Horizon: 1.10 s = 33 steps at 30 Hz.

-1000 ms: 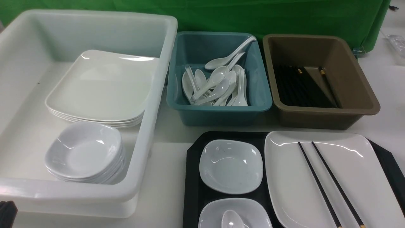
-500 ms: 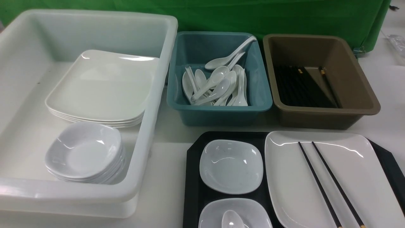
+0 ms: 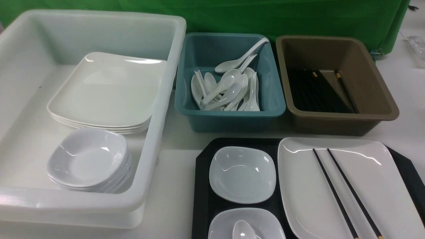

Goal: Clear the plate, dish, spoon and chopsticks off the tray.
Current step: Use the right arm to grab a pair of chopsticks from the plate

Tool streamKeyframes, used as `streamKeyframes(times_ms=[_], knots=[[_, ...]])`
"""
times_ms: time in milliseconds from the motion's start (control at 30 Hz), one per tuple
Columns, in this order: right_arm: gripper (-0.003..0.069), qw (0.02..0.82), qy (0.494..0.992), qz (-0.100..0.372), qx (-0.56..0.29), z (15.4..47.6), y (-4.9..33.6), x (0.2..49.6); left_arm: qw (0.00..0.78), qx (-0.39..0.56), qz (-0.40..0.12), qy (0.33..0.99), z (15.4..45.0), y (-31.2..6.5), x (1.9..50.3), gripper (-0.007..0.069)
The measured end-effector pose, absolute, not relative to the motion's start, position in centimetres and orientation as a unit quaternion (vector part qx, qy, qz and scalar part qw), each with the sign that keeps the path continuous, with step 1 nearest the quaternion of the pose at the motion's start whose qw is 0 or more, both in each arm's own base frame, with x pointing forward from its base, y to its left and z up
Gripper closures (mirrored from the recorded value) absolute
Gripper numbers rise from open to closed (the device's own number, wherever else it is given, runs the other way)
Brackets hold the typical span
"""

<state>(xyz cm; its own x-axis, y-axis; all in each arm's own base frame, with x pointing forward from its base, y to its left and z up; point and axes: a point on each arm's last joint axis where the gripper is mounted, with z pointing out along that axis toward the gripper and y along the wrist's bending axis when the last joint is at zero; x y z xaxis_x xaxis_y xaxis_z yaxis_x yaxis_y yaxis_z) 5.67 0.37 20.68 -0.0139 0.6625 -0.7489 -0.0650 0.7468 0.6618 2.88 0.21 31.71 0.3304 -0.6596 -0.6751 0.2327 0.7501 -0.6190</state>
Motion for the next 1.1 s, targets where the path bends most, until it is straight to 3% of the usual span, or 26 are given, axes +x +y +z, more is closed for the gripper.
streamKeyframes(times_ms=[67, 167, 200, 300, 333, 367, 400, 467, 600, 767, 833, 967, 1100], knots=[[0.0417, 0.68, 0.626, 0.295, 0.242, 21.3, 0.2, 5.6, 0.747, -0.193, -0.239, 0.59, 35.2, -0.2, 2.7, 0.0608], [0.0419, 0.695, 0.607, 0.299, 0.242, 21.7, 0.1, 5.6, 0.699, -0.174, -0.194, 0.666, 36.6, -0.4, 3.2, 0.0608], [0.044, 0.704, 0.596, 0.302, 0.241, 22.0, 0.0, 5.5, 0.654, -0.156, -0.169, 0.721, 37.6, -0.6, 4.0, 0.0608], [0.0512, 0.693, 0.622, 0.293, 0.218, 23.0, 0.4, 5.3, 0.581, -0.116, -0.14, 0.793, 38.5, -0.9, 5.6, 0.0608], [0.0585, 0.666, 0.671, 0.27, 0.181, 24.5, 0.8, 5.1, 0.542, -0.097, -0.136, 0.824, 38.5, -1.1, 6.8, 0.0608], [0.0591, 0.667, 0.676, 0.264, 0.171, 25.2, 0.8, 5.0, 0.531, -0.091, -0.135, 0.831, 38.5, -1.2, 7.1, 0.0608], [0.062, 0.626, 0.734, 0.233, 0.122, 26.9, 1.2, 4.9, 0.484, -0.068, -0.138, 0.862, 37.8, -1.5, 8.7, 0.0608], [0.0627, 0.592, 0.772, 0.213, 0.09, 28.2, 1.5, 5.0, 0.456, -0.054, -0.141, 0.877, 37.3, -1.7, 9.5, 0.0608], [0.0619, 0.433, 0.887, 0.16, 0.009, 31.3, 2.6, 7.5, 0.344, -0.027, -0.164, 0.924, 35.2, -2.3, 12.4, 0.0608], [0.0488, 0.292, 0.948, 0.113, -0.056, 31.0, 4.0, 12.1, 0.289, -0.025, -0.167, 0.942, 34.0, -2.4, 13.7, 0.0608], [0.0307, 0.226, 0.967, 0.09, -0.082, 29.7, 4.7, 15.4, 0.286, -0.024, -0.166, 0.943, 33.9, -2.4, 13.8, 0.0608], [0.0065, 0.15, 0.982, 0.059, -0.095, 26.3, 5.6, 19.8, 0.28, -0.022, -0.165, 0.946, 33.8, -2.4, 13.7, 0.0608], [-0.0008, 0.105, 0.989, 0.048, -0.096, 23.4, 6.2, 22.5, 0.278, -0.021, -0.164, 0.946, 33.8, -2.4, 13.7, 0.0608]])
